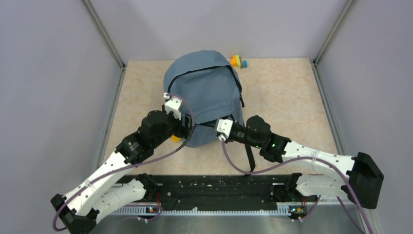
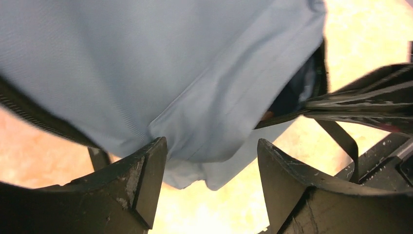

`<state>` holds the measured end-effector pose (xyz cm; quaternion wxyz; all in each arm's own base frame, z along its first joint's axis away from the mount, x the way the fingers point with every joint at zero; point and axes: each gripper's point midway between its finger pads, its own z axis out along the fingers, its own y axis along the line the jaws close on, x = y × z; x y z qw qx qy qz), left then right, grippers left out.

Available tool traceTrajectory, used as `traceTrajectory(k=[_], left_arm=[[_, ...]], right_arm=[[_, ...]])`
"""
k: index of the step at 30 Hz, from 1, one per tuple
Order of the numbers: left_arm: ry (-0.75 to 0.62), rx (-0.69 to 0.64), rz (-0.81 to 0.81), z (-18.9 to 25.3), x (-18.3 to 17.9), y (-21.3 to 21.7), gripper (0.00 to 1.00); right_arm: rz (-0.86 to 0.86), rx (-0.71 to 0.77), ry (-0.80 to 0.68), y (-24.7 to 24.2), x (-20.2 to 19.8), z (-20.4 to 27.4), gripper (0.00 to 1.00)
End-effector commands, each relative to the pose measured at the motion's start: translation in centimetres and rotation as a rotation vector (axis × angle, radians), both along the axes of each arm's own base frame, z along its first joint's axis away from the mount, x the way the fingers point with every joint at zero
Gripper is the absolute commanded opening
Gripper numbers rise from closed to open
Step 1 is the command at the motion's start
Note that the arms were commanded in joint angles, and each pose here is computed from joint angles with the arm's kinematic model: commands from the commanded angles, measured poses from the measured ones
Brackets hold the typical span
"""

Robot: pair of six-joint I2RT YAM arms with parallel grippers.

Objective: Pack the student bag
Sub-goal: Place the stationery in the student bag.

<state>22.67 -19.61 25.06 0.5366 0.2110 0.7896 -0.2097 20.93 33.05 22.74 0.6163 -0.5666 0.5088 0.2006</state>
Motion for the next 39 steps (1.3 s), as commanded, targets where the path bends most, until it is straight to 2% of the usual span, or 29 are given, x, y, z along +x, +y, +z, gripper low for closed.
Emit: traceTrajectory(k=[1,8,15,19,21,23,26,32,34,36,39], left_arm=[[0.215,-0.003,0.176,-4.0,-0.3,4.1,0.73],[0.367,-0.09,0.493,-8.5,0.8,10.2,0.69],[0.428,-0.103,0.728,-11.5,2.5,13.5,0.68],[0.441,-0.15,0.785,-13.6,3.6,13.8,0.66],[0.387,-0.204,0.74,-13.1,4.4,13.0,0.67],[0.333,-0.254,0.624,-11.8,4.6,11.4,0.69],[0.29,-0.279,0.517,-10.4,4.0,10.1,0.69],[0.277,-0.293,0.46,-9.1,2.1,9.7,0.7],[0.273,-0.308,0.45,-8.2,1.6,9.7,0.69],[0.283,-0.308,0.51,-7.9,1.1,10.6,0.69],[0.325,-0.247,0.688,-8.9,0.5,13.5,0.71]], right_arm=[[-0.103,0.131,-0.03,-0.7,1.1,3.8,0.0],[-0.153,0.156,-0.04,-1.6,1.6,4.2,0.0],[-0.149,0.174,-0.049,-1.9,1.3,4.6,0.0],[-0.142,0.182,-0.045,-1.9,1.1,4.7,0.0],[-0.136,0.184,-0.042,-1.9,0.9,4.6,0.0],[-0.135,0.183,-0.04,-1.9,0.9,4.6,0.0],[-0.139,0.185,-0.041,-1.8,1.1,4.5,0.0],[-0.1,0.173,-0.037,-1.1,0.7,4.4,0.01],[-0.087,0.154,-0.026,-0.9,0.6,4.1,0.19],[-0.052,0.134,-0.023,-0.5,0.2,3.7,0.37],[0.018,0.117,-0.048,0.4,-0.5,3.4,0.47]])
